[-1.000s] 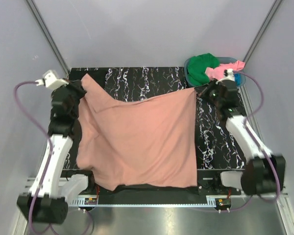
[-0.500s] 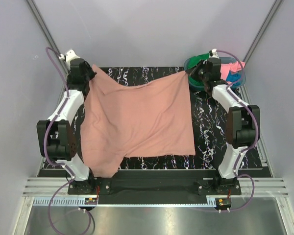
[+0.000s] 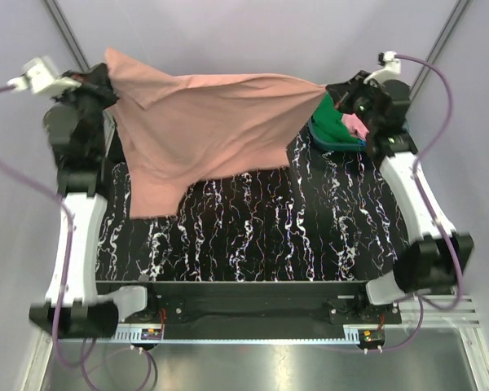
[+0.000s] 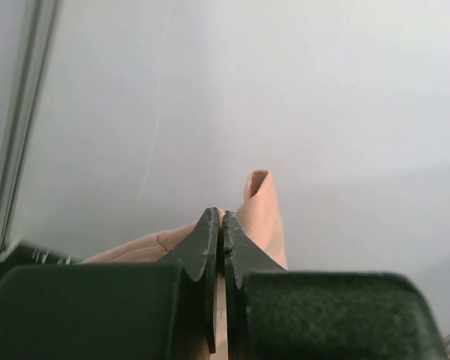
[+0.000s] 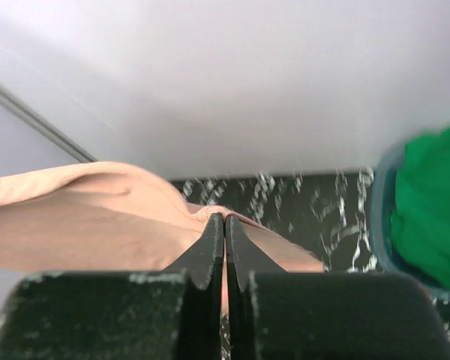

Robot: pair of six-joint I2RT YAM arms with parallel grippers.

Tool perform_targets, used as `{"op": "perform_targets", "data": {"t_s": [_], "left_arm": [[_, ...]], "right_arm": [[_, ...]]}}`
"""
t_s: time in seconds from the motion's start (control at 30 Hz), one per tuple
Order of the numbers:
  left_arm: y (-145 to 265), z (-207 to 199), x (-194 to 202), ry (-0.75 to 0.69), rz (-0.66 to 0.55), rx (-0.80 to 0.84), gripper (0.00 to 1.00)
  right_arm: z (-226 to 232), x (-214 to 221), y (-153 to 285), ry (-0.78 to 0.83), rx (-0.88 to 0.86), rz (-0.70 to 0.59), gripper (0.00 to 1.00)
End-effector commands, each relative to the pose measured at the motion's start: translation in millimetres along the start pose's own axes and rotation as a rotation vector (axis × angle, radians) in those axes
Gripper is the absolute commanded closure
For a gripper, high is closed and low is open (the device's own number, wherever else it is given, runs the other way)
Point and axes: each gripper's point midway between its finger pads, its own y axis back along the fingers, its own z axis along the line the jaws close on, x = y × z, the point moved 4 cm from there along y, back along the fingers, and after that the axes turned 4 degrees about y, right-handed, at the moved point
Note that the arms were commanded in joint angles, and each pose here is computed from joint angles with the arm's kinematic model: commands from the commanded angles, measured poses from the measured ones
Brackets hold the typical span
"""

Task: Fold and stack the t-shirts
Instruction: Flatten the tshirt out

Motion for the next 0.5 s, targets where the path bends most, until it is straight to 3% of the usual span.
{"op": "perform_targets", "data": {"t_s": [0.0, 0.3, 0.47], "left_arm": [[57.3, -38.9, -79.0, -0.011, -0.249, 0.157, 1.0], [221.2, -72.3, -170.3, 0.005, -0.485, 0.294, 1.0], [281.9, -76.7, -192.2, 0.0, -0.546, 0.324, 1.0]], "right_arm": [[43.5, -62.1, 59.4, 0.139, -0.096, -0.222, 1.0], [115.3, -101.2, 226.1, 0.205, -0.235, -0.424, 1.0], [127.5, -89.2, 284.6, 0.16, -0.25, -0.427, 1.0]]}}
